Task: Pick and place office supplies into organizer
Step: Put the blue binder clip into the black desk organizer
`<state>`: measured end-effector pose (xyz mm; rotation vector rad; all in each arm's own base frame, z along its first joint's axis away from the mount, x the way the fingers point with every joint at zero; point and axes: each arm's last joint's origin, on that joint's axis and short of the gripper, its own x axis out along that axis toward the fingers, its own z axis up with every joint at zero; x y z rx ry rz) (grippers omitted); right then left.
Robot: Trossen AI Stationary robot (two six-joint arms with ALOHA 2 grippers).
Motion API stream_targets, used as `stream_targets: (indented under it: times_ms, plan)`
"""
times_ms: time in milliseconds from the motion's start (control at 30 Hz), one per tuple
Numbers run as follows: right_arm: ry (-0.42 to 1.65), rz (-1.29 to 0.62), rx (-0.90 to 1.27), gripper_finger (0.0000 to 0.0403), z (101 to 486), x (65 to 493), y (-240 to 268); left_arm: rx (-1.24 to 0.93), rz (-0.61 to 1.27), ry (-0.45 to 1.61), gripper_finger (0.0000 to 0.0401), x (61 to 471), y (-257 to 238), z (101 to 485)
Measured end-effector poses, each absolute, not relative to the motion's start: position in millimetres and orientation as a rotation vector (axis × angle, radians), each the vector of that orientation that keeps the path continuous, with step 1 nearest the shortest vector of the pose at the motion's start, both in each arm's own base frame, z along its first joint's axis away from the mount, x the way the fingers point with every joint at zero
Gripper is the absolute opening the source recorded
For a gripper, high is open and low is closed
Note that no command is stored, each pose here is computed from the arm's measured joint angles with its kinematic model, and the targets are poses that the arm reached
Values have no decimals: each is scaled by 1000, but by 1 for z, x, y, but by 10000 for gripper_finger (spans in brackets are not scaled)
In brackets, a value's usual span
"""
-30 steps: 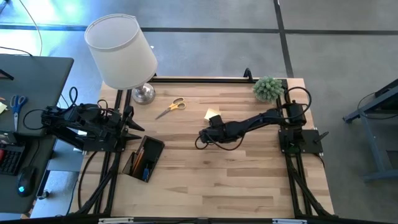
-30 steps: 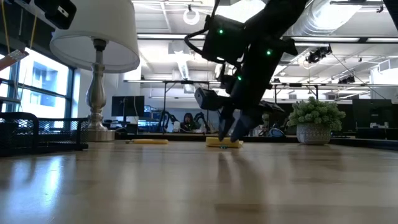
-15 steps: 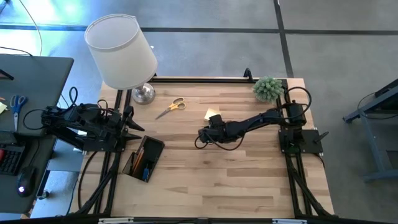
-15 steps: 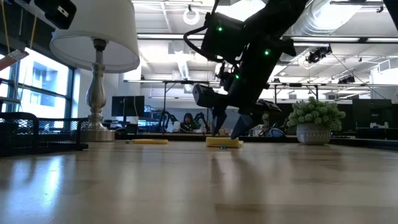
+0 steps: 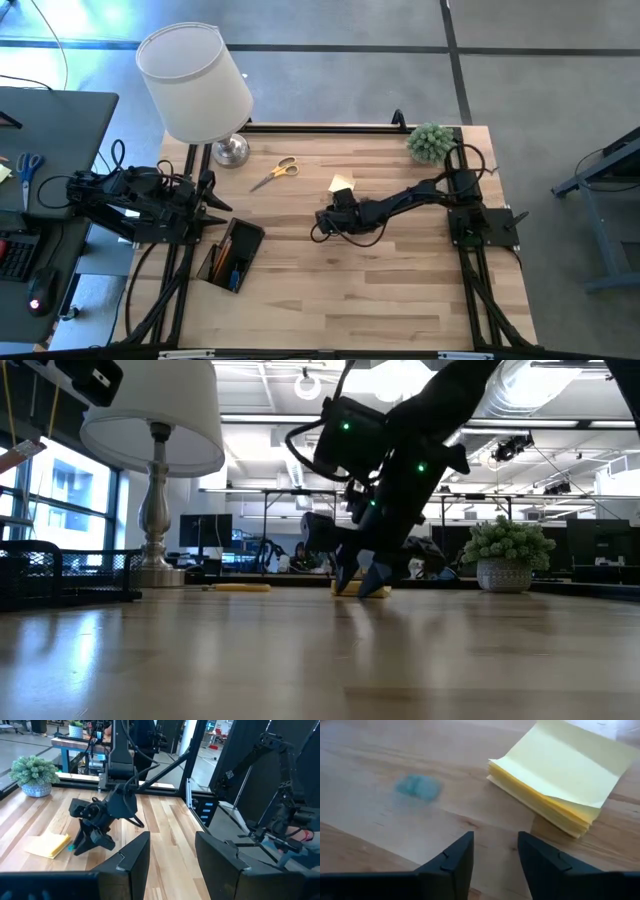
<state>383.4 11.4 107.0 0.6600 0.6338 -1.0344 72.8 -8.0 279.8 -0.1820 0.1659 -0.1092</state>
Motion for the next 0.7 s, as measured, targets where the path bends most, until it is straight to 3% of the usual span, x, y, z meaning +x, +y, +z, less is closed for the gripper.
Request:
stream_targets:
  times_ms: [333, 700]
  plan:
    - [598, -1025, 640, 140, 106, 385, 18, -181, -113, 167, 145, 73, -8, 280]
    - [291, -730, 535, 139, 136, 425, 5, -178, -111, 165, 145, 73, -8, 280]
